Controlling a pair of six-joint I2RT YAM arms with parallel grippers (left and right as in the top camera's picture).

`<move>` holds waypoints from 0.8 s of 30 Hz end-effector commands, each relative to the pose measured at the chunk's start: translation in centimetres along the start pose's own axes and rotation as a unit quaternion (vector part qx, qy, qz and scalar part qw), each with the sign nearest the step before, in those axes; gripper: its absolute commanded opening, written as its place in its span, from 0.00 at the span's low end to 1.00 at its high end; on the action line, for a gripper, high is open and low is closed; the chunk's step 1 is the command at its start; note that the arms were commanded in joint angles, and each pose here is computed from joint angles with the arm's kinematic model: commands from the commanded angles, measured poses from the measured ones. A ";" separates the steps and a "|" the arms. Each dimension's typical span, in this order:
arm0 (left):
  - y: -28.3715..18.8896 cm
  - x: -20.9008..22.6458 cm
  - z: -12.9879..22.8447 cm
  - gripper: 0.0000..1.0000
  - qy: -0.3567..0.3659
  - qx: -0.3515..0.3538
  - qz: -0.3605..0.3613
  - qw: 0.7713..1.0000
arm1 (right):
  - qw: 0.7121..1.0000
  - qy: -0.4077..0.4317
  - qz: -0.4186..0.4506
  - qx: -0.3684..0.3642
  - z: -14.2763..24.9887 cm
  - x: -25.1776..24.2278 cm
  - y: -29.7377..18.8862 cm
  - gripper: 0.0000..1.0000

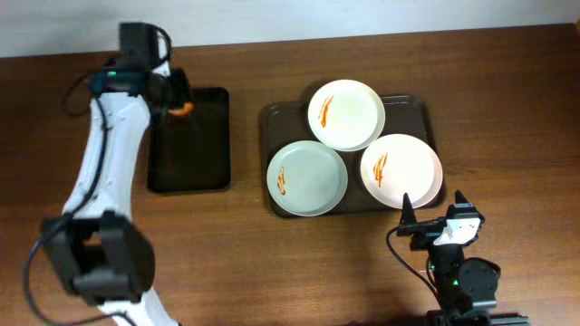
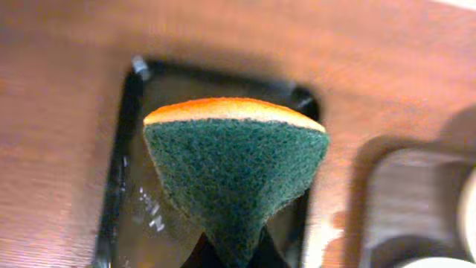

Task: Clean dirty plates on tray and stack at the side
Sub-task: 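Grasp the sponge with the left gripper and lift it, then carry the sponge with the left gripper toward the plate tray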

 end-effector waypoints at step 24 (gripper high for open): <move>4.2 -4.2 4.3 0.00 -0.119 0.112 0.314 0.935 | 1.000 -0.003 0.008 0.001 0.3 -0.3 0.0 0.99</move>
Point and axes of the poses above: each gripper's point midway between its finger pads, its own y axis out along the fingers, its own x axis along the line the jaws close on, z = x × y, the point moved 1 cm from there along -y, back along the fingers, and after that the axes turned 13 degrees about y, right-handed, at the moved point
